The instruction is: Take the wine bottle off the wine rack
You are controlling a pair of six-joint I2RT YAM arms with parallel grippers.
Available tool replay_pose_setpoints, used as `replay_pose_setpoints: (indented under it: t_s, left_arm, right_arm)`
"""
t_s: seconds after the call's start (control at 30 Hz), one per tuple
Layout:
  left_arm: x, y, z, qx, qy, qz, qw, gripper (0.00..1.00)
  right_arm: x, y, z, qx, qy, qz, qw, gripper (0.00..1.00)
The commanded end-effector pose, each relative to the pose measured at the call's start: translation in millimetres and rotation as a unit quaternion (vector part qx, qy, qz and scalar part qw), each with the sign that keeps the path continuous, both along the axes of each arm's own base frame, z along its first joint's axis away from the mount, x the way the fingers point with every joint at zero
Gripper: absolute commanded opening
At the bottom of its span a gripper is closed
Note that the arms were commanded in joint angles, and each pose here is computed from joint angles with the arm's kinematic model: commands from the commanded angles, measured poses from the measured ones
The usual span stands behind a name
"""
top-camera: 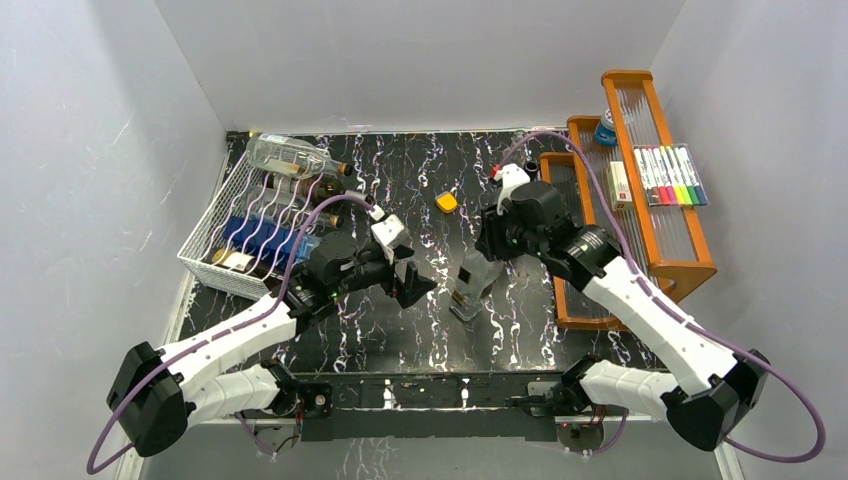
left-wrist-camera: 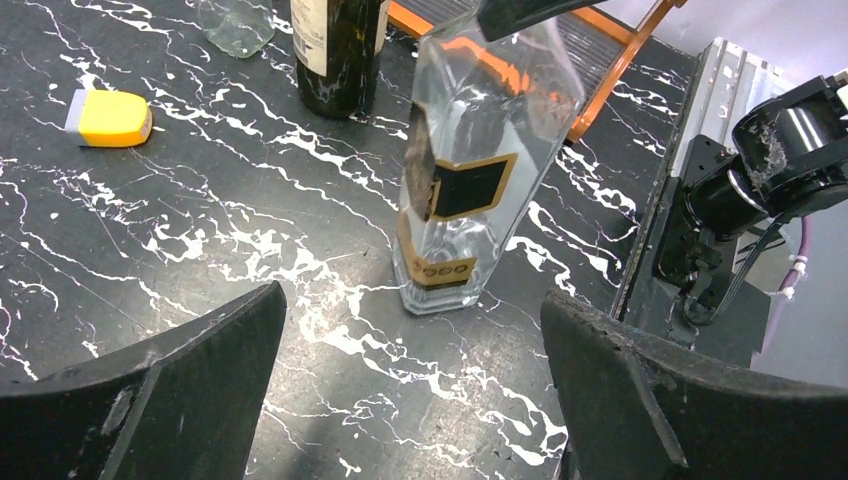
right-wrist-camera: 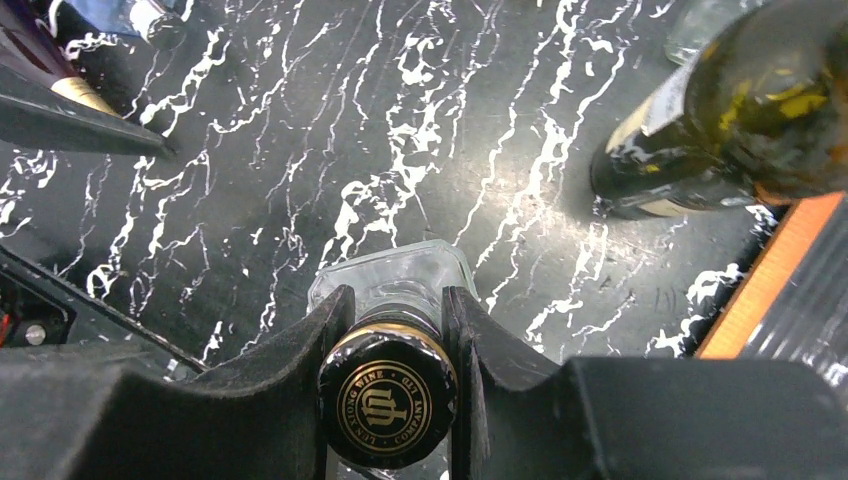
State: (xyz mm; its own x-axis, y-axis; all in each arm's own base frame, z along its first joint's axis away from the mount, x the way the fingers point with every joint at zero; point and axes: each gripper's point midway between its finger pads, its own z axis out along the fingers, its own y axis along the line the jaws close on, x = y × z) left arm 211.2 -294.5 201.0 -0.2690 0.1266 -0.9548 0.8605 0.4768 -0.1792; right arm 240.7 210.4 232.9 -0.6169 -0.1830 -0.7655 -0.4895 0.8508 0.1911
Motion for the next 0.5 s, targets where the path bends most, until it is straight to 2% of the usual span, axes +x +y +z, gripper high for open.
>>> replay_pose_setpoints:
  t_s: [0.0,0.3,0.47]
  left_arm:
    - [4,1,25,-0.012,-0.027,0.005,1.0,0.98]
    - [16,7,35,-0.016,-0.037,0.044,0.998,0.98]
    - [28,22,39,-0.009,-0.039,0.099,0.994,0.98]
  right_arm:
    - [8,-17,34,0.028,-0.074,-0.04,0.996,0.0]
    - [12,-51,28,0.002,-0.095,-0.122,0.988,0.0]
    - [15,-70,27,-0.011,-0.105,-0.17,0.98,0.0]
